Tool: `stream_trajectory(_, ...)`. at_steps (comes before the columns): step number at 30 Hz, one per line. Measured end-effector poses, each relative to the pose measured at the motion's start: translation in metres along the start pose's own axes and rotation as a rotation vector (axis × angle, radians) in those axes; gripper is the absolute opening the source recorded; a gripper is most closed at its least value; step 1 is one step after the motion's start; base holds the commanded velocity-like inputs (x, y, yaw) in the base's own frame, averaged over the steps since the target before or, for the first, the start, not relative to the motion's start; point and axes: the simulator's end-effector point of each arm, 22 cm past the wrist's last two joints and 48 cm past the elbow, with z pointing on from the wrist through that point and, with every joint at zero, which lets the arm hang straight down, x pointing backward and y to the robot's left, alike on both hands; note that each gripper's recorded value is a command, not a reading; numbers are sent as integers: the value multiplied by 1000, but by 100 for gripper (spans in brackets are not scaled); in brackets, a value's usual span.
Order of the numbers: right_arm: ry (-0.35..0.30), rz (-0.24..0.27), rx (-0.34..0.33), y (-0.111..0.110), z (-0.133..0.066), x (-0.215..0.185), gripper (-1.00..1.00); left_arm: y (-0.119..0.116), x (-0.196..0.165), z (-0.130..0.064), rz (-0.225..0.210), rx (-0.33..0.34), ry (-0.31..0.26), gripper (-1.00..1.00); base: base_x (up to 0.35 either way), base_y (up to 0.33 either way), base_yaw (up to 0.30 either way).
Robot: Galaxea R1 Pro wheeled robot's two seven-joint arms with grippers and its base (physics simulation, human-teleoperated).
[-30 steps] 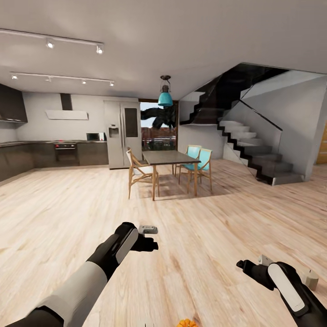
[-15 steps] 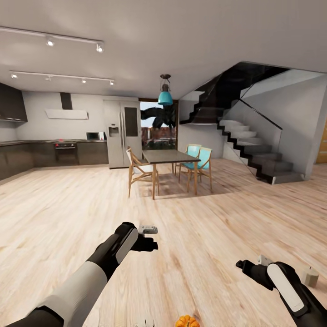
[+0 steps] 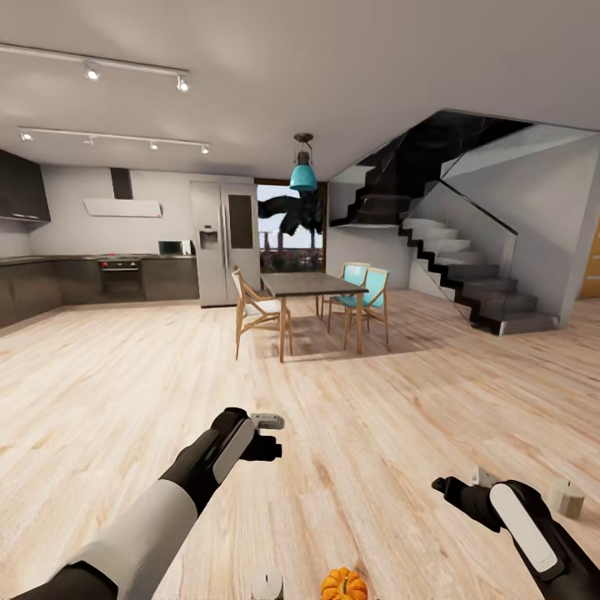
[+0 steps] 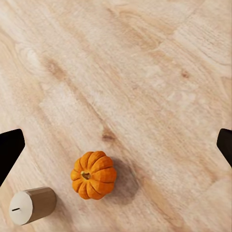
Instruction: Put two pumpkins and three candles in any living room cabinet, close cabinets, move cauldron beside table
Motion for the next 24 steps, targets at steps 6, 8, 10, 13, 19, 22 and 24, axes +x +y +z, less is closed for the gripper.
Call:
stream_trajectory(6, -2, 4, -1, -7, 7, 9, 100, 1, 11, 9, 1, -2, 0, 100, 0, 0, 0)
stream_trajectory(8, -2, 3, 0, -9, 10, 12, 100, 1, 14, 11, 1, -2, -2, 100, 0, 0, 0)
stream_trajectory(10, -1, 1, 0, -11, 12, 16, 100, 1, 18, 14, 1, -1, -4, 100, 0, 0, 0)
stream_trajectory(13, 3, -1, 3, -13, 16, 22, 100, 1, 22, 19, 0, -2, -2, 100, 0, 0, 0)
stream_trajectory(19, 25, -4, 15, -18, 25, 30, 100, 2, 30, 31, -3, -1, 20, 100, 0, 0, 0)
stream_trajectory(22, 36, -5, 22, -20, 30, 34, 100, 3, 34, 37, -4, 0, 32, 100, 0, 0, 0)
stream_trajectory(24, 43, -5, 26, -22, 33, 37, 100, 3, 37, 41, -5, 0, 40, 100, 0, 0, 0)
